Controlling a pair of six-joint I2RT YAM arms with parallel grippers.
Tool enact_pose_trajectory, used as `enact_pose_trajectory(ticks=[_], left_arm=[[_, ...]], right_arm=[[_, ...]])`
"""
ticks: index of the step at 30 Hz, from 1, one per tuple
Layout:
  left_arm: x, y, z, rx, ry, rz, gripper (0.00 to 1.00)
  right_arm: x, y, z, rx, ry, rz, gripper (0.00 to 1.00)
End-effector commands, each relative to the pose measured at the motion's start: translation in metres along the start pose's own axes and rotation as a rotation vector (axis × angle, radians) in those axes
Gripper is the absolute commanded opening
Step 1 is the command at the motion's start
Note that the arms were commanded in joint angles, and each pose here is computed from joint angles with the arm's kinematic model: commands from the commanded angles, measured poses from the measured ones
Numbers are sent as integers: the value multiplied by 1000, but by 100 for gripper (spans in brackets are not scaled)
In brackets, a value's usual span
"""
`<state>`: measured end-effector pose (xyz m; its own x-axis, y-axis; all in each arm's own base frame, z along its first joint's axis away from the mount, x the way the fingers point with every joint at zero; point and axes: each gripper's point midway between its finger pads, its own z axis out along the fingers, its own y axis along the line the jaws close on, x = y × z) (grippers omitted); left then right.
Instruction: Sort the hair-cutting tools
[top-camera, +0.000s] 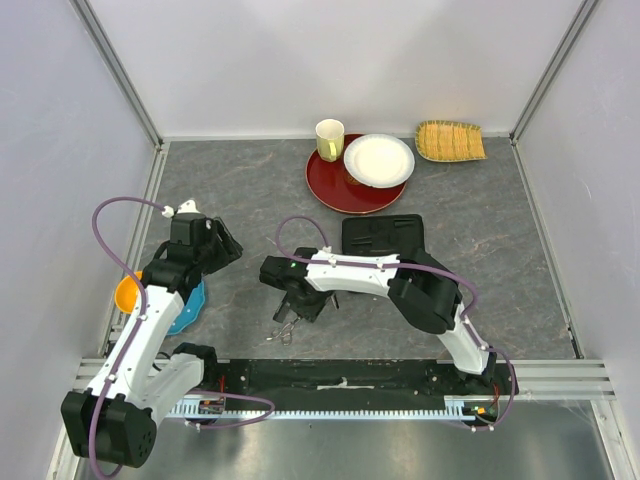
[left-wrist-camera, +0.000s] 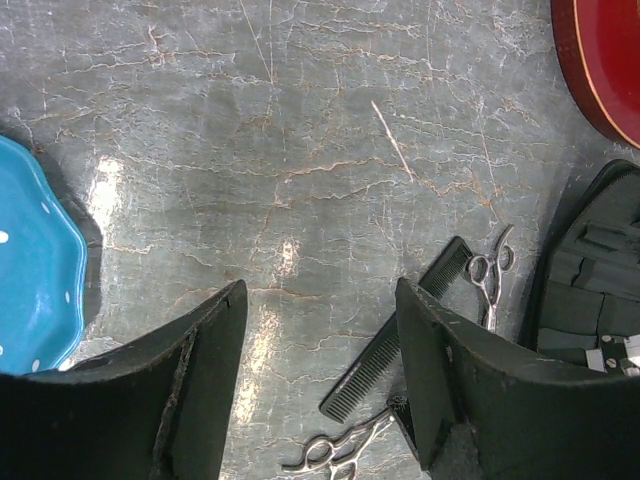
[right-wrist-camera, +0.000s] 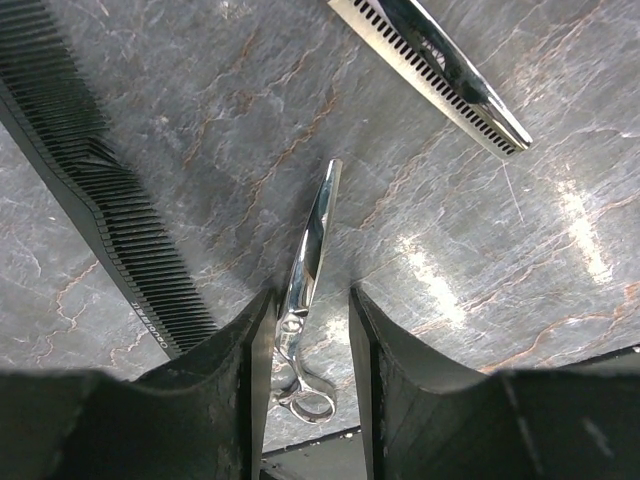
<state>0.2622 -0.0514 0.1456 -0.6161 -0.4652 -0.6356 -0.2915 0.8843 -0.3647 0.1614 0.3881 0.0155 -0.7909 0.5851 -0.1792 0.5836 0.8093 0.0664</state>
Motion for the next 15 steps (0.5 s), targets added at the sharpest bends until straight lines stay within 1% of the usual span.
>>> enact_pose_trajectory(ticks=[1, 4, 6, 8, 9, 11, 12, 14, 15], left_arm=[[-6, -4, -1, 17, -28, -26, 68], [-5, -4, -1, 21, -23, -28, 68], [-4, -6, -1, 31, -19, -25, 68], [-3, -9, -3, 47, -10, -25, 68], [-3, -11, -3, 55, -8, -30, 68], [-1, -13, -5, 71, 2, -35, 68], [0, -14, -5, 75, 5, -43, 68], [0, -15, -6, 81, 4, -48, 68], [0, -16, -6, 82, 2, -51, 68]], right_arm=[[2, -6, 6, 57, 10, 35, 44], [3, -10, 9, 75, 15, 44, 49], [1, -12, 11, 85, 19, 59, 47], [0, -13, 14, 89, 21, 64, 42], [1, -14, 15, 94, 26, 69, 37], [1, -15, 19, 95, 39, 81, 33], [1, -15, 18, 88, 47, 87, 26], [0, -17, 21, 91, 54, 103, 18], [1, -17, 21, 90, 56, 105, 11]])
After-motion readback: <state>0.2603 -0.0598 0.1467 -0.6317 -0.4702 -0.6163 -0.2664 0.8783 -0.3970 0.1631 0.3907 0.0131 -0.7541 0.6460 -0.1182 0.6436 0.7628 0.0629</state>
